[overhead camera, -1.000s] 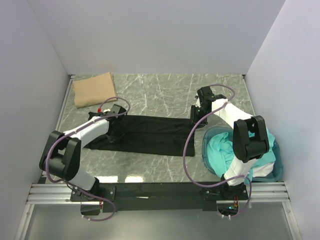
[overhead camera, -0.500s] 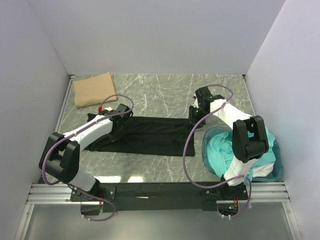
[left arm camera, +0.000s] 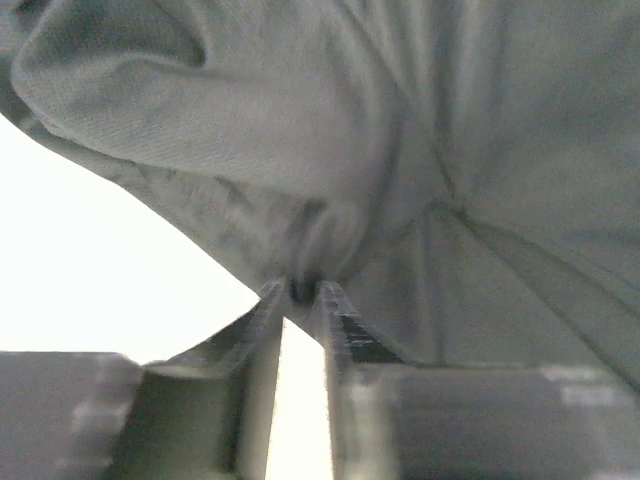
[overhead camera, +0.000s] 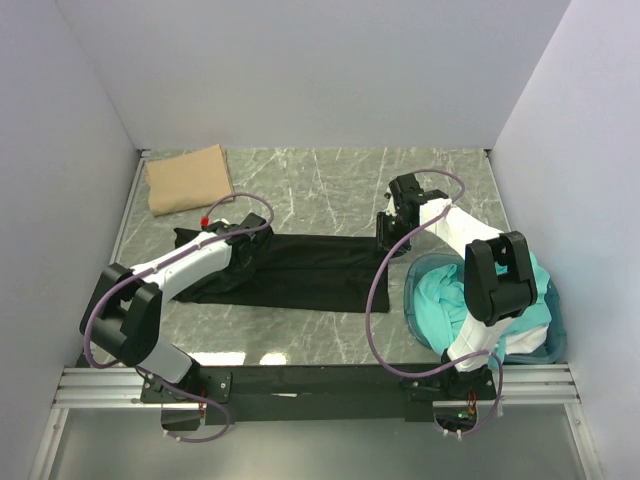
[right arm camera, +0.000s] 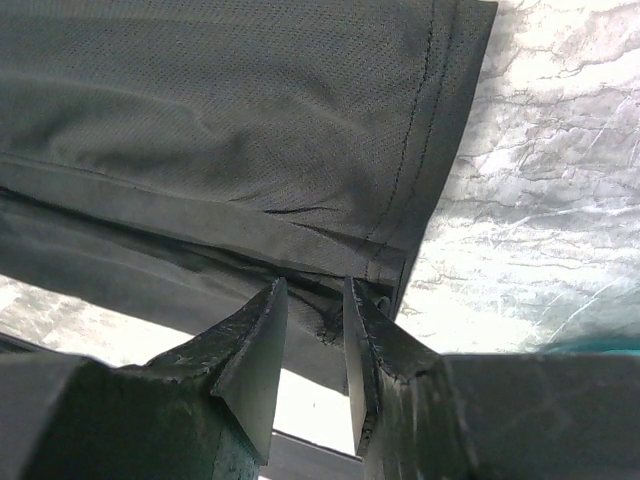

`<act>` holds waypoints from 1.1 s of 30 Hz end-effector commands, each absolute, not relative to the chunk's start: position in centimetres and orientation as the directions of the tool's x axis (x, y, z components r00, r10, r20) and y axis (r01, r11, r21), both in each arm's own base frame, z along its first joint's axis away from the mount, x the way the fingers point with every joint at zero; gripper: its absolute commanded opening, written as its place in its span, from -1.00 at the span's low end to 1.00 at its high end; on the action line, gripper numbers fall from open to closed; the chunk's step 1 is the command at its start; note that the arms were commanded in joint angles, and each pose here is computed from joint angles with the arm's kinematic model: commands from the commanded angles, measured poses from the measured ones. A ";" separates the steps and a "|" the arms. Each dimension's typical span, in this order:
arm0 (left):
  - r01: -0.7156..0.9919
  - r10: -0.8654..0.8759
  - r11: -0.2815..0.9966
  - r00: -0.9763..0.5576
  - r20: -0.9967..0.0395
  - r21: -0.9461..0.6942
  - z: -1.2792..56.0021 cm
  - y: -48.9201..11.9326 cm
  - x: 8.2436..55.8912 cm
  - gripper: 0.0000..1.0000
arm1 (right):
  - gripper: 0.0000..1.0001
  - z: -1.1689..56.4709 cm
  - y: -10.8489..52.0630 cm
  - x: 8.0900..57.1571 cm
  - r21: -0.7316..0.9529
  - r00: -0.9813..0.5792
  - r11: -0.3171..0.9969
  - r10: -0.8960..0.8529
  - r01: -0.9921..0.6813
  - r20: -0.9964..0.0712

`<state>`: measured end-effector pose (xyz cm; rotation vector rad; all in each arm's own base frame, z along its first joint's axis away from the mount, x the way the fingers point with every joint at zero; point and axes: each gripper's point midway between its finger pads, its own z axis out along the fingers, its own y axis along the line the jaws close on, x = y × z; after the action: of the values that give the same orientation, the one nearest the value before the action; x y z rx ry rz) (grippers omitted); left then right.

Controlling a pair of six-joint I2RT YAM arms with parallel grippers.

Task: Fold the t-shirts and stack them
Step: Fold the tshirt

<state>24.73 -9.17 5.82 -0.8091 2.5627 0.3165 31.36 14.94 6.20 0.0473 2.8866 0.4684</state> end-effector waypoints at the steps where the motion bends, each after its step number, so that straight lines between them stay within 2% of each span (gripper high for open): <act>1: -0.584 -0.500 0.811 -0.725 -0.474 0.036 7.0 -10.2 25.6 -0.37 | -0.27 6.6 15.6 31.5 0.327 -0.974 0.944 0.039 -0.037 -0.224; 3: -0.580 -0.511 0.814 -0.719 -0.471 0.002 7.8 -10.8 26.1 -0.15 | -0.27 6.7 15.6 31.7 0.320 -0.973 0.947 0.037 -0.039 -0.228; 4: -0.579 -0.515 0.815 -0.716 -0.471 -0.011 8.1 -11.0 26.3 0.03 | -0.27 6.7 15.8 31.6 0.316 -0.972 0.947 0.026 -0.050 -0.232; 8: -0.579 -0.529 0.814 -0.706 -0.470 -0.046 9.4 -11.2 26.9 0.27 | -0.27 7.0 16.3 31.7 0.287 -0.969 0.954 -0.008 -0.081 -0.247; 11: -0.614 -0.593 0.782 -0.678 -0.435 -0.108 9.4 -9.9 27.0 0.27 | -0.27 7.6 17.3 31.6 0.286 -0.964 0.951 -0.037 -0.114 -0.262; 17: -0.709 -0.738 0.658 -0.543 -0.400 -0.254 10.1 -2.8 27.5 0.25 | -0.27 9.8 21.5 31.4 0.327 -0.938 0.915 -0.125 -0.235 -0.324; 23: -0.721 -0.759 0.642 -0.551 -0.347 -0.259 8.1 2.6 25.8 0.25 | -0.27 11.1 27.1 30.2 0.356 -0.906 0.863 -0.229 -0.358 -0.355; 33: -0.719 -0.800 0.600 -0.550 -0.240 -0.351 5.3 4.1 27.0 0.22 | -0.27 12.8 38.5 26.5 0.441 -0.867 0.761 -0.321 -0.476 -0.381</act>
<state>25.30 4.27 5.34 -1.3038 2.4652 -0.1742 27.00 34.63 11.30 -0.6005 2.7242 0.7062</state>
